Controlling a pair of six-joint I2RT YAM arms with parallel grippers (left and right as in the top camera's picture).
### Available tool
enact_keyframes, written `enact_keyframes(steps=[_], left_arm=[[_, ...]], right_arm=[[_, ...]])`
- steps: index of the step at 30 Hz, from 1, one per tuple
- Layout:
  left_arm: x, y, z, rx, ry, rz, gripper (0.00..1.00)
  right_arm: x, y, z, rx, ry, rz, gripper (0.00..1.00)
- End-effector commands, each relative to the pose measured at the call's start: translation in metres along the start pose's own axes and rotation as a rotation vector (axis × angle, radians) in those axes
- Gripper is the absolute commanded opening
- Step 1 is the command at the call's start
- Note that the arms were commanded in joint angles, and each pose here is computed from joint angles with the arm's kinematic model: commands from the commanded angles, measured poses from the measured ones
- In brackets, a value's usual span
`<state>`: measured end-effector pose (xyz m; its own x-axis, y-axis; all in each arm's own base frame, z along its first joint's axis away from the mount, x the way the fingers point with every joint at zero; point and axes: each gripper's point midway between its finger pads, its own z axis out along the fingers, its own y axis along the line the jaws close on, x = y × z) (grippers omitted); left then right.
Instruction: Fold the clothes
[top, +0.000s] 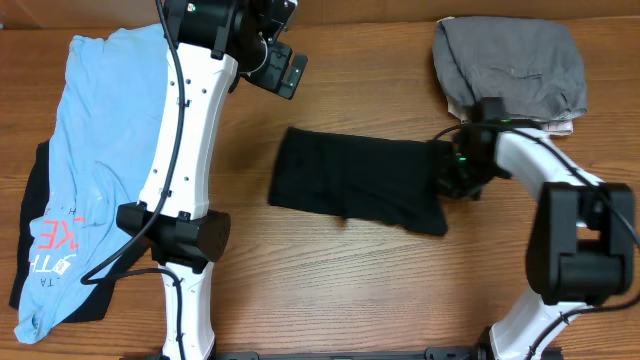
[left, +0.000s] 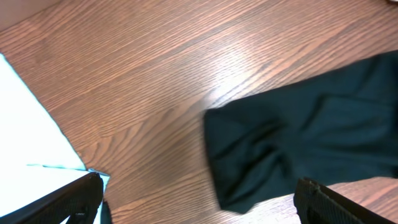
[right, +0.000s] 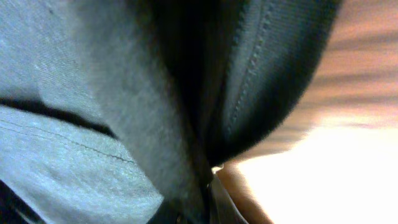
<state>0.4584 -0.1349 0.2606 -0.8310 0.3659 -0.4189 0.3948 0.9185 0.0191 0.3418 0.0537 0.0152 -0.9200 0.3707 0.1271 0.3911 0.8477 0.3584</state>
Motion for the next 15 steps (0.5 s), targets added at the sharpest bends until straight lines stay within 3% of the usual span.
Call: enact_keyframes(steps=[1, 7, 15], left_arm=[[-0.003, 0.021, -0.011, -0.048, -0.036, -0.043, 1.00], [-0.006, 0.045, -0.012, -0.072, -0.060, -0.085, 1.00], [-0.004, 0.069, -0.001, -0.091, -0.051, -0.127, 1.00]], right_arm=[[-0.024, 0.011, -0.069, -0.038, -0.157, -0.082, 0.04], [-0.007, 0.054, -0.109, -0.052, -0.183, -0.201, 0.04], [0.028, 0.156, -0.085, -0.113, -0.220, -0.410, 0.04]])
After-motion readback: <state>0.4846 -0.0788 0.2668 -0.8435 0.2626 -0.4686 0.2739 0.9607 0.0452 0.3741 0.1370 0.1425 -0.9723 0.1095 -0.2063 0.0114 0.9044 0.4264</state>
